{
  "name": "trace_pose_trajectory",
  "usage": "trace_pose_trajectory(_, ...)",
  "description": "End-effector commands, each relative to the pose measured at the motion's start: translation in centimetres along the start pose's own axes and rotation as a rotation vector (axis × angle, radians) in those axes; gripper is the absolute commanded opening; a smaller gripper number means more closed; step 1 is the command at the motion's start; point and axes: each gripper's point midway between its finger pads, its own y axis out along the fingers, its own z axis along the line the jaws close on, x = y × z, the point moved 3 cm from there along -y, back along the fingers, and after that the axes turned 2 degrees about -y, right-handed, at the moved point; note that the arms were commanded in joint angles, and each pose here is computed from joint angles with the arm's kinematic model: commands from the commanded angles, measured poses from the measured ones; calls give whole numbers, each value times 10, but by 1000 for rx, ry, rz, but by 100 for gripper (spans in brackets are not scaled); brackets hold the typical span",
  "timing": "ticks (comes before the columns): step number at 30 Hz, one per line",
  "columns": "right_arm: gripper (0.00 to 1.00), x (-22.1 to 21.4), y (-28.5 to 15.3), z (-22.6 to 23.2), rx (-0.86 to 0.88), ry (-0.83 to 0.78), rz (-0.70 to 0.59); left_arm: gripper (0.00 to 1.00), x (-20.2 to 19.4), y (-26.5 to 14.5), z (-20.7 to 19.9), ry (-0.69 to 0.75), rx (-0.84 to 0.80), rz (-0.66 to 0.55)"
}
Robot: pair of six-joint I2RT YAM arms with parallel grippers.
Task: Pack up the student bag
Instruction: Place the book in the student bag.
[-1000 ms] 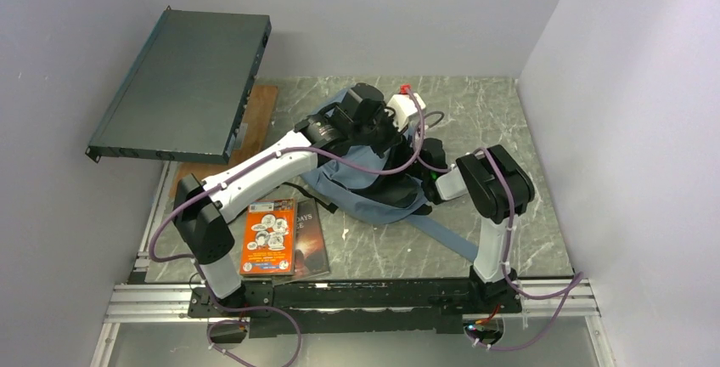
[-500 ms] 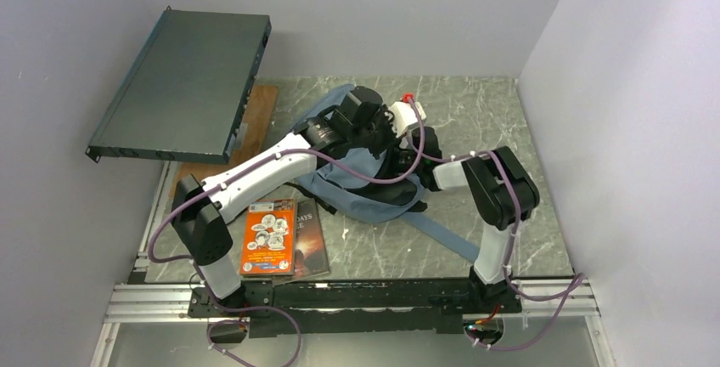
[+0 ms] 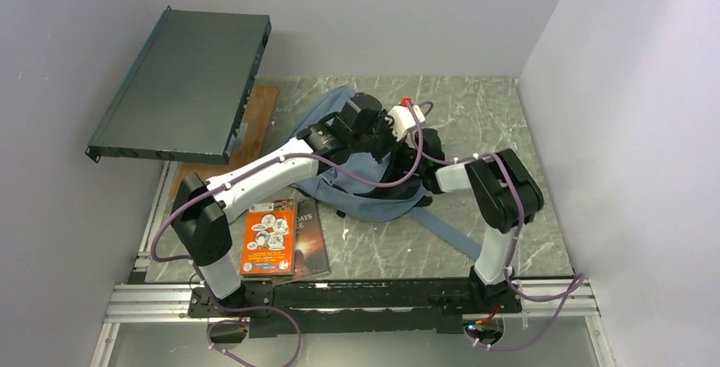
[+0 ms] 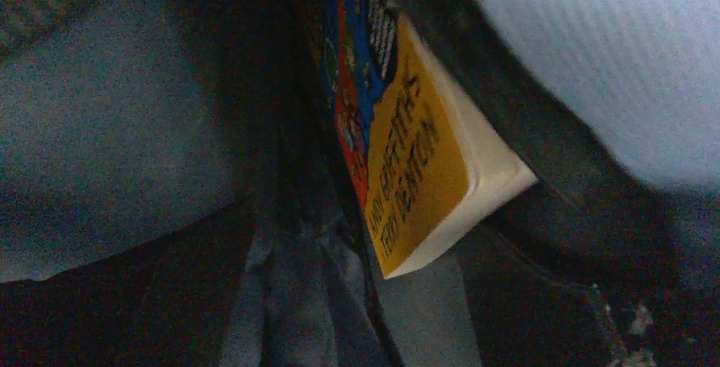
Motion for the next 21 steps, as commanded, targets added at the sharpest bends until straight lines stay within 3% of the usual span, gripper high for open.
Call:
trace_pose_trajectory(1,92,21,-37,-4,-101,-121,-137,0,40,-12,0,46,1,-142)
trace_pose_trajectory(7,96,19,-70,-26,-249,-118,-186,0,46,20,8,9,-7,-108)
trace_pose_trajectory(15,96,47,-142,-7,-536,-260,-308,0,37,26,10,1,-11,-91)
trace_pose_trajectory(19,94,47,-181,14,-612,-360,-344,0,41,22,9,-104,-70,-60)
trace_pose_trajectory(21,92,49,-203,19,-694,-412,-364,6,44,18,10,-188,-99,-36)
